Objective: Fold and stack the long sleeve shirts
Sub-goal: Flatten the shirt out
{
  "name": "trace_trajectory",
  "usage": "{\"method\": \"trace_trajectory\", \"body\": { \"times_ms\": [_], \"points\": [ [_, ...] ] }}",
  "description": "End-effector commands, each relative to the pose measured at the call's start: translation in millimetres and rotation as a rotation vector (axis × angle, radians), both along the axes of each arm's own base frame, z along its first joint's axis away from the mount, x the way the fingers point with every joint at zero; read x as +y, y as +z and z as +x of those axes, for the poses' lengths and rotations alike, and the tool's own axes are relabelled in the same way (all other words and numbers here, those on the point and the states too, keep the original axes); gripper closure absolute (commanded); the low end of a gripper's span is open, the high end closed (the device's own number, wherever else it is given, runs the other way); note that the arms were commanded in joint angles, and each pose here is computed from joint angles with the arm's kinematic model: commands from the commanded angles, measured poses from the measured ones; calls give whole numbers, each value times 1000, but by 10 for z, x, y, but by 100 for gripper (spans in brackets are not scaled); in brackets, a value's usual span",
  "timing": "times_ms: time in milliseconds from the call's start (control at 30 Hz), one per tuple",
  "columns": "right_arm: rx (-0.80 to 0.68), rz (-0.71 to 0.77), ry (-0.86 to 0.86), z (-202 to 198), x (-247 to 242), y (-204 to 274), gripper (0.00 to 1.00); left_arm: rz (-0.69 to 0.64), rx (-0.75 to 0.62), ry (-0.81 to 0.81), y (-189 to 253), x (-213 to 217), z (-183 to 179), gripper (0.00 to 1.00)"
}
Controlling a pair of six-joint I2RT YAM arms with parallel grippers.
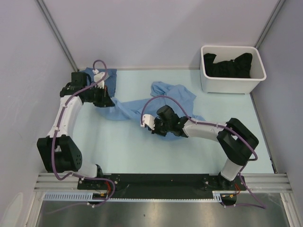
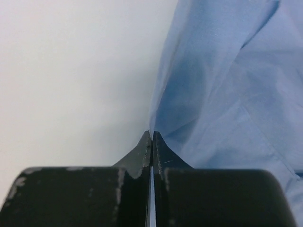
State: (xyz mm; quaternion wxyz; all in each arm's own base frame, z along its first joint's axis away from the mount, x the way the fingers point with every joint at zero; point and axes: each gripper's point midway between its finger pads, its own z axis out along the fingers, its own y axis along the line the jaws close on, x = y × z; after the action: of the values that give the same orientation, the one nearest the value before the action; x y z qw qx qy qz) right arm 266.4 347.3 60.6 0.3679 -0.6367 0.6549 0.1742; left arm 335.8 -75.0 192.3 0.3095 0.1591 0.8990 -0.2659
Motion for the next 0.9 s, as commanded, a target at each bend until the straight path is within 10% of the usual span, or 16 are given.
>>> {"method": "trace_trajectory", "body": {
  "times_ms": [0, 300, 567, 867],
  "points": [
    [-37, 214, -8, 89, 33, 975, 100, -56, -204, -77, 588, -191, 91, 100],
    [-41, 378, -76, -52, -634, 1975, 100, -42, -422, -215, 1005, -1117, 985, 98],
    [38, 529, -456, 375, -1367, 2286, 100, 16, -389, -145, 781, -1592, 1977, 46],
    [78, 750, -751, 809, -1857, 2612, 100, 192, -235, -356, -151, -764, 758, 26]
  ]
}}
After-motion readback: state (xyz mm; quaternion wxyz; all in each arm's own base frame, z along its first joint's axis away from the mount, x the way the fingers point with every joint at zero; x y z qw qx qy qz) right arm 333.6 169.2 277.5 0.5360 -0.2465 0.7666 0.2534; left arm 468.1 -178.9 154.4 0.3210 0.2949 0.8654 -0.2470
